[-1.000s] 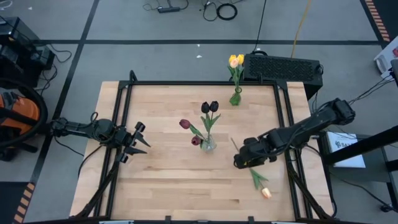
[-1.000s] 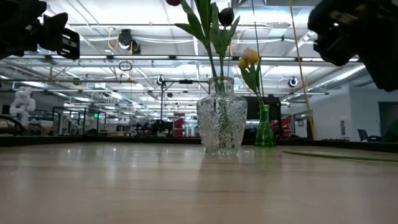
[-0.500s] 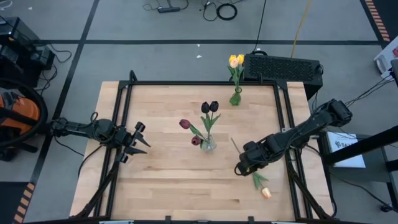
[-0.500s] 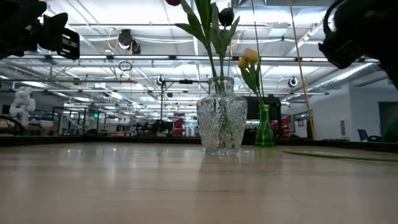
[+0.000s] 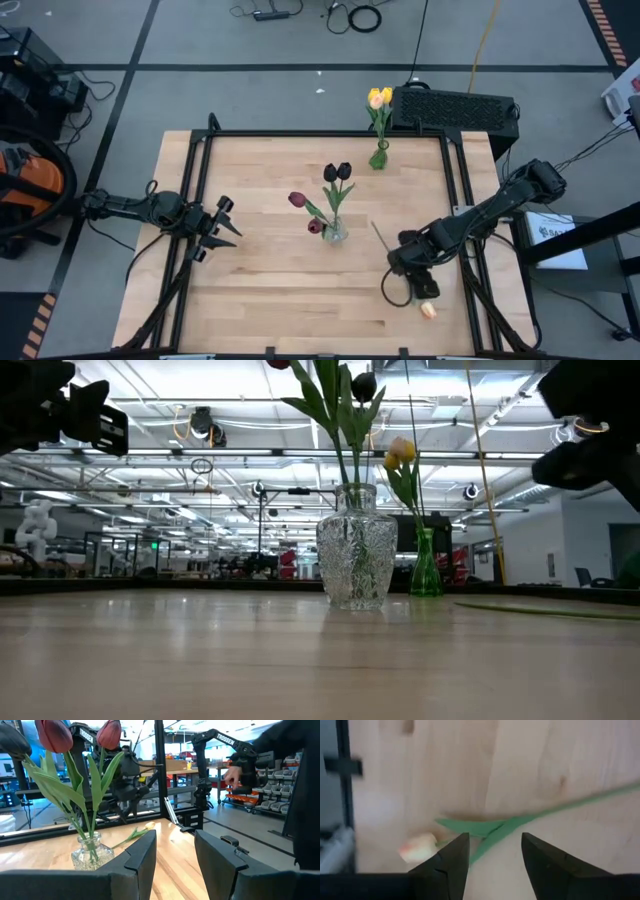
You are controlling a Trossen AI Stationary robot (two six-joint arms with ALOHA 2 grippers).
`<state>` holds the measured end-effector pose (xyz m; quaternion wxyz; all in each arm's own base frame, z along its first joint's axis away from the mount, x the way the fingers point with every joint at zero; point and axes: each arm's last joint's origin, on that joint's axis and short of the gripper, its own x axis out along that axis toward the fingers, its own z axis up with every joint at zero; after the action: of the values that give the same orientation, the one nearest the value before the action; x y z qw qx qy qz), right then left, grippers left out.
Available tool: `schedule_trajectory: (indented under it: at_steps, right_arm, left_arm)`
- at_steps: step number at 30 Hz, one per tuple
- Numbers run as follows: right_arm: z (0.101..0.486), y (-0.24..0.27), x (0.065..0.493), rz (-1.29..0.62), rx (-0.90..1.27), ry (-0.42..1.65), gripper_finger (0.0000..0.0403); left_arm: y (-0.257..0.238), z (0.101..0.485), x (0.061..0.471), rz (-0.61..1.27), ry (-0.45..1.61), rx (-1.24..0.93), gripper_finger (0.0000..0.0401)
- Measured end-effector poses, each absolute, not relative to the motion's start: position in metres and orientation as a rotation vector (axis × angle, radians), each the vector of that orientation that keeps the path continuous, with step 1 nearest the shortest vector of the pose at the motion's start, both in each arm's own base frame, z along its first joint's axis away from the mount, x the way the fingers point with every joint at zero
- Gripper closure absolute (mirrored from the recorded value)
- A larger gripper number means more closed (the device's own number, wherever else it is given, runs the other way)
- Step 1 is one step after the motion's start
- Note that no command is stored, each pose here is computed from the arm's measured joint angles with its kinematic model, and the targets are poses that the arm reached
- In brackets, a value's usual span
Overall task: Sort flowers into vase by color
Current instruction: Put the light pink tulip into the green vase
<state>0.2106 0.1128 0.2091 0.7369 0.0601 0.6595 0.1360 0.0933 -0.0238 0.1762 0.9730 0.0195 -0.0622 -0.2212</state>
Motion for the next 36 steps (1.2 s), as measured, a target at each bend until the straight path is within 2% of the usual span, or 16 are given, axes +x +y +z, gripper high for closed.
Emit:
schedule_trajectory:
  at_steps: [7, 14, 21, 30, 36]
  right_arm:
    - [0.208, 0.111, 0.208, 0.524, -0.144, 1.407, 0.0224]
    - [0.207, 0.105, 0.205, 0.593, -0.491, 1.383, 0.0193]
    - [0.207, 0.113, 0.199, 0.816, -0.821, 1.291, 0.0168]
    - [0.203, 0.129, 0.188, 1.158, -1.188, 1.107, 0.0177]
    - [0.189, 0.134, 0.18, 1.288, -1.328, 1.009, 0.0186]
  left_arm:
    - [-0.024, 0.176, 0.093, -0.446, -0.125, 0.039, 0.0257]
    - [-0.024, 0.176, 0.093, -0.447, -0.125, 0.039, 0.0257]
    - [-0.024, 0.176, 0.093, -0.447, -0.125, 0.039, 0.0257]
    - [-0.024, 0.176, 0.093, -0.446, -0.125, 0.039, 0.0257]
    - [-0.024, 0.176, 0.093, -0.446, -0.125, 0.039, 0.0257]
